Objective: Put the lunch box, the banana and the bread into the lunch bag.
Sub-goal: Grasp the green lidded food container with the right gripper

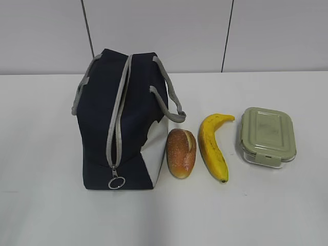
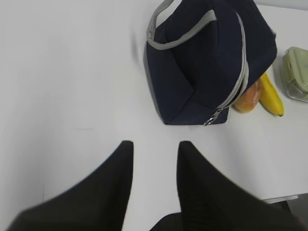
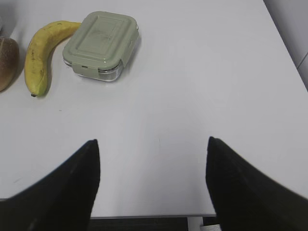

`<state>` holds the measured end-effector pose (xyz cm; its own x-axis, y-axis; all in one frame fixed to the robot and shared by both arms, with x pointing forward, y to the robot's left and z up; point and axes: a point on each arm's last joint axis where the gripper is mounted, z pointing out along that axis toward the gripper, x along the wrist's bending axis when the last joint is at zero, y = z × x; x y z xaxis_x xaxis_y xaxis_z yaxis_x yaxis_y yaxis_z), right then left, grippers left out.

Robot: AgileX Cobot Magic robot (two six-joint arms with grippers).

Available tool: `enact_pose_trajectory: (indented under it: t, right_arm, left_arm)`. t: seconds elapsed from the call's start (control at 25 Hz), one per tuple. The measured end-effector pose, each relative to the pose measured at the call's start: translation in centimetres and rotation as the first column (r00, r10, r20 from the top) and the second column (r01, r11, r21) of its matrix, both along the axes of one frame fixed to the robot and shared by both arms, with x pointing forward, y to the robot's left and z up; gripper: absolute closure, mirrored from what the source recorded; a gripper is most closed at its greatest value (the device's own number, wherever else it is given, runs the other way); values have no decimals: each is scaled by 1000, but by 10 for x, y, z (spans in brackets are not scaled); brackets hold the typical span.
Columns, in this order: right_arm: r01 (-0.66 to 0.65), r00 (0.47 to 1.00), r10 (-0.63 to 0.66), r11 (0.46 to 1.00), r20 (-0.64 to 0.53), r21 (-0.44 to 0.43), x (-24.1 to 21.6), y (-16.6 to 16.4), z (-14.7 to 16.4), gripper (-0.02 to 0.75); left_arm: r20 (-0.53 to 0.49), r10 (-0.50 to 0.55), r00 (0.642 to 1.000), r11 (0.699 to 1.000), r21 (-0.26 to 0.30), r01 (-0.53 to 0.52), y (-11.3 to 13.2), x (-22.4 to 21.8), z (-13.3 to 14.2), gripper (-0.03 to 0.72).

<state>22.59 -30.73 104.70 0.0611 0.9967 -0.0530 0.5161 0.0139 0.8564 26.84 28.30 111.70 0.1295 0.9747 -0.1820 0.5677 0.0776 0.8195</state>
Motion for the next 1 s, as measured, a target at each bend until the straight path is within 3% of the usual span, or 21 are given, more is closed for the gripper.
enact_pose_trajectory:
  t: [0.44,1.0]
  right_arm:
    - [0,1000,0,1000,0,0,0,0,0,209]
    - [0,1000,0,1000,0,0,0,0,0,209]
  left_arm:
    - [-154,-90,984,996,1,91,-10,64,34,447]
    - [-368,-225,902,971,-13,237,-51,170,42,446]
